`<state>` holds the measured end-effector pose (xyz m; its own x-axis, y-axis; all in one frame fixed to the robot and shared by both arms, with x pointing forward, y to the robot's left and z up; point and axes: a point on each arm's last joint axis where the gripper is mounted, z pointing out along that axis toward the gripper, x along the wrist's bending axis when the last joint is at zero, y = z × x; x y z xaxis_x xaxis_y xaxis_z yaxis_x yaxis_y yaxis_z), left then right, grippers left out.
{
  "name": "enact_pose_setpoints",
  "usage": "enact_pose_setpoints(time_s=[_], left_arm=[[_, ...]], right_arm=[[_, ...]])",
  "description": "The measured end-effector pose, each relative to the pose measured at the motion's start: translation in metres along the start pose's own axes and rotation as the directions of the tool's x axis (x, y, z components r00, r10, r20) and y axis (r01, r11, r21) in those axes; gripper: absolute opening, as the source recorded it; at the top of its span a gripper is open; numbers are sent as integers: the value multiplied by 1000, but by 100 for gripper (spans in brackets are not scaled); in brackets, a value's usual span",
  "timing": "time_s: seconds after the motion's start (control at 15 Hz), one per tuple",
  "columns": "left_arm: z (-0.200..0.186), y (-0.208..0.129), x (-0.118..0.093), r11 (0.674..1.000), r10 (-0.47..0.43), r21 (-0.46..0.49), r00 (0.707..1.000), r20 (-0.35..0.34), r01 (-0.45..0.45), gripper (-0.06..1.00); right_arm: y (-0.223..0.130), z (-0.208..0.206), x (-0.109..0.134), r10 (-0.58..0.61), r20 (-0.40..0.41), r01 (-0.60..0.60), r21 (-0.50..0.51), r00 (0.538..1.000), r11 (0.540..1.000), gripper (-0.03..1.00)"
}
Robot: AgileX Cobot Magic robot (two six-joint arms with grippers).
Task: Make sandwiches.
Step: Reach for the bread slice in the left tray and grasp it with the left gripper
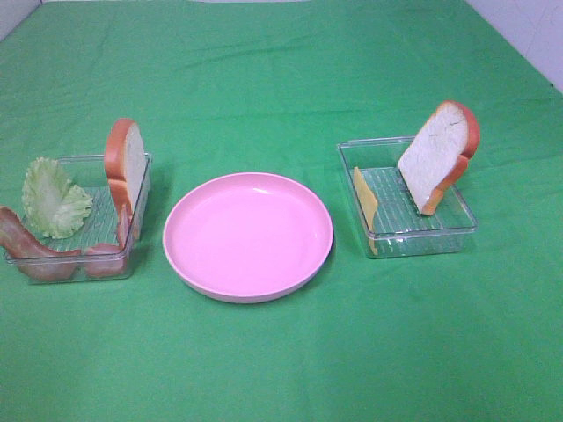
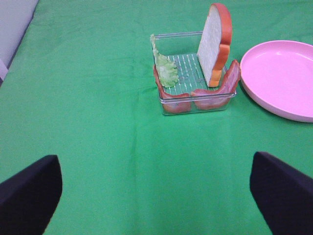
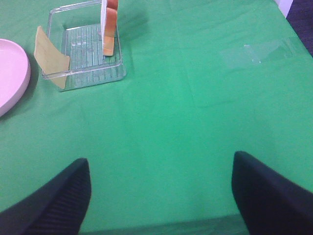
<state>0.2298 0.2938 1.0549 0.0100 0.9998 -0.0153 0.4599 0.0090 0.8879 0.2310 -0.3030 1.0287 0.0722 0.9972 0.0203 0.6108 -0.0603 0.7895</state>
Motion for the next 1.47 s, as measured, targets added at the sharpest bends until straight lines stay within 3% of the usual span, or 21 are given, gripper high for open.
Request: enact_pose_setpoints(time_s=[0.6, 0.73, 0.87, 1.0, 1.13, 1.33, 1.47], left_arm=[[1, 1, 0, 1000, -1, 8, 1000, 0, 1, 98], [4, 13, 0, 995, -5, 104, 1000, 4, 4, 98], [18, 49, 3, 956, -9, 292, 1000, -1, 9, 98], [39, 76, 7, 922, -30, 386, 999, -22, 37, 98], [76, 103, 11, 860, -47, 507, 998, -34, 57, 98], [141, 142, 17, 771, -51, 633, 998, -42, 66, 98], [204, 185, 22, 751, -47, 658, 998, -38, 60, 98]], right_arm=[[0, 0, 0, 0, 0, 0, 0, 1000, 1000, 77], [0, 0, 0, 0, 0, 0, 0, 1000, 1000, 77], [0, 0, 0, 0, 0, 0, 0, 1000, 1000, 77], [0, 0, 0, 0, 0, 0, 0, 1000, 1000, 77], [0, 0, 0, 0, 0, 0, 0, 1000, 1000, 77], [0, 0, 0, 0, 0, 0, 0, 1000, 1000, 77], [0, 0, 0, 0, 0, 0, 0, 1000, 1000, 77]])
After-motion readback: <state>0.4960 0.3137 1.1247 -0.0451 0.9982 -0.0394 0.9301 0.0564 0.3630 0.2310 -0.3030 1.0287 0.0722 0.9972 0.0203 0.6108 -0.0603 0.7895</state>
